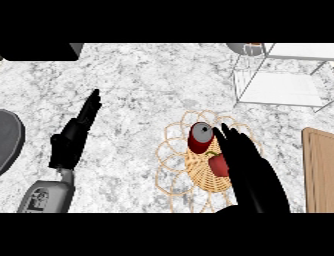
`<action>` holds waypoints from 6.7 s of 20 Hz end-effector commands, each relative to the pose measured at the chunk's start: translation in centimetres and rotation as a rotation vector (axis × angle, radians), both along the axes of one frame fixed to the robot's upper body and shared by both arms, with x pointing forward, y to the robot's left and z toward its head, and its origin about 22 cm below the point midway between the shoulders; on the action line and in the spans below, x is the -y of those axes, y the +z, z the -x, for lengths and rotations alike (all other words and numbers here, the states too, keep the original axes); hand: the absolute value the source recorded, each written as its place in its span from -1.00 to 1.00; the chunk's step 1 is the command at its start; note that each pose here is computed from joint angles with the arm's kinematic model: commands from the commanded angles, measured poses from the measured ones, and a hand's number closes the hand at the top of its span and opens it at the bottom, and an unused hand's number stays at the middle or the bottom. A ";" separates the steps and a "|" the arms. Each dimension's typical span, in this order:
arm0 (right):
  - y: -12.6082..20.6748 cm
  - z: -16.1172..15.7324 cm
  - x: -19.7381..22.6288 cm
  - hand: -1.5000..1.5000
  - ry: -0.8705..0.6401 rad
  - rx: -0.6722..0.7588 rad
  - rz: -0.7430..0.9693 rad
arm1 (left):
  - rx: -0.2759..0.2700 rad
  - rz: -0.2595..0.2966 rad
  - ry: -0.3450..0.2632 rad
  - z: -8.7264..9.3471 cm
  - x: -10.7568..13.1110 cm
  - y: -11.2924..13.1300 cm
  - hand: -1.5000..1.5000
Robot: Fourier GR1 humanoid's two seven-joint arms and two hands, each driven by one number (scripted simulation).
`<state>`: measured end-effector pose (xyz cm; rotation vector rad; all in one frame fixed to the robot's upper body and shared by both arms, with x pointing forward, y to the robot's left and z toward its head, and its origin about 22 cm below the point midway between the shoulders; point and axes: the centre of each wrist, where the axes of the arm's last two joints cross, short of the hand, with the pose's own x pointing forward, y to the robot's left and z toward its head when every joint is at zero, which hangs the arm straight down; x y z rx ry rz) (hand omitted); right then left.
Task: Pick the bell pepper from the placemat and place it in the tiered shelf
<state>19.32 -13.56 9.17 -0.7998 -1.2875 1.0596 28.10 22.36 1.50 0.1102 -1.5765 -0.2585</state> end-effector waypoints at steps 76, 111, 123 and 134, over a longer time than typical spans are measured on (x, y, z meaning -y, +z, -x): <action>11.5 -1.3 -5.0 1.00 -0.429 0.466 -0.328 | -0.017 0.013 0.011 -1.1 -0.3 -0.9 0.00; 22.5 -14.6 3.2 1.00 -0.621 0.797 -0.097 | -0.006 -0.006 -0.012 -0.9 1.3 -0.1 0.00; 16.8 -19.8 9.7 1.00 -0.612 0.876 -0.083 | 0.000 0.000 -0.016 -0.8 -0.8 0.2 0.00; 16.0 -22.5 12.3 1.00 -0.563 0.952 -0.365 | -0.004 0.008 -0.015 -1.0 -0.5 -0.2 0.00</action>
